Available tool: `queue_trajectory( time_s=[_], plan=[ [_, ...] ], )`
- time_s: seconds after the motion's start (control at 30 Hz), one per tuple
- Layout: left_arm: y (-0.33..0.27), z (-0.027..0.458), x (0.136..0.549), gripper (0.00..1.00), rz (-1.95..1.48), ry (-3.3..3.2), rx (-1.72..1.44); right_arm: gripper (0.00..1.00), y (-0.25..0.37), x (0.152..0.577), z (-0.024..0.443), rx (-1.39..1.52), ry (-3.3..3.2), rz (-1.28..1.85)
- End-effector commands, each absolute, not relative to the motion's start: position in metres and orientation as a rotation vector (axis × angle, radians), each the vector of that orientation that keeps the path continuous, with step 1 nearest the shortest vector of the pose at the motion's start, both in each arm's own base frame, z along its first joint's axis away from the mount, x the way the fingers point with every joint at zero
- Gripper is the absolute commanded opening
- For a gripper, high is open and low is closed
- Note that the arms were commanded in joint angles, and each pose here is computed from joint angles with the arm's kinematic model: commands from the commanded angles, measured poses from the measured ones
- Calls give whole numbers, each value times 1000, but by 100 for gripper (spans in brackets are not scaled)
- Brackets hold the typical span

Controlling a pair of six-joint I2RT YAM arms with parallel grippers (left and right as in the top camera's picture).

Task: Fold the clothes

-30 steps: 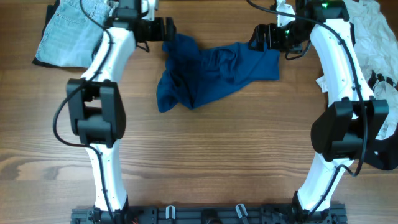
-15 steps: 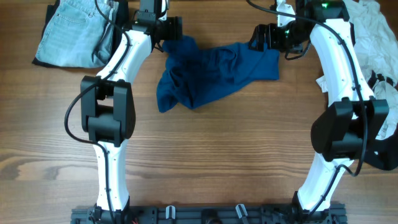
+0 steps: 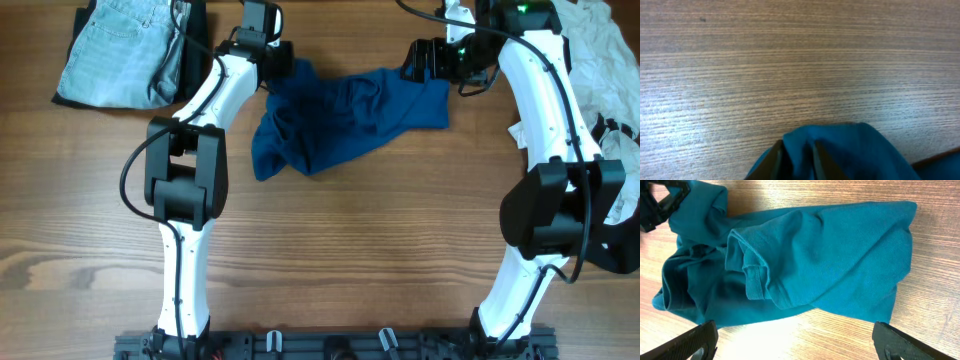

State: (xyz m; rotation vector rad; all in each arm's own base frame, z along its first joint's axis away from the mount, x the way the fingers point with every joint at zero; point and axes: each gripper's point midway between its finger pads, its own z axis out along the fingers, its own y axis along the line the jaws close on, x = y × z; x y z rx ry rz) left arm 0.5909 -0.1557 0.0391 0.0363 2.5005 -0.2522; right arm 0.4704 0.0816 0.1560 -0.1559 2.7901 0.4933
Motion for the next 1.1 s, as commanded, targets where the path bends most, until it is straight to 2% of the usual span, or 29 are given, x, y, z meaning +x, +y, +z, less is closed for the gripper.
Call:
queue_trajectory(
  time_s=[0.0,0.17,0.37,0.73,0.83,0.87,0.9,0.97,1.07],
  plan=[
    [-153,64,602,4,-241,2434,21,100,79,476,168,-190,2748,451],
    [-151,109,602,4,-238,2371,16,100,77,476,167,-187,2750,431],
    [-152,152,557,4,-232,2459,40,100,77,475,167,-186,2757,432],
    [-198,110,435,4,-225,2901,255,100,77,474,167,-185,2762,434],
    [-196,106,416,5,-198,2972,274,100,77,473,167,-185,2762,434],
    [-194,105,413,17,-191,2988,274,100,77,473,166,-185,2763,434],
    [-193,105,411,41,-186,2998,275,100,77,473,166,-185,2762,434],
    [-191,105,409,77,-181,3009,271,100,77,473,166,-184,2766,434],
    [-189,106,409,90,-170,3006,271,100,77,472,166,-184,2766,434]
  ],
)
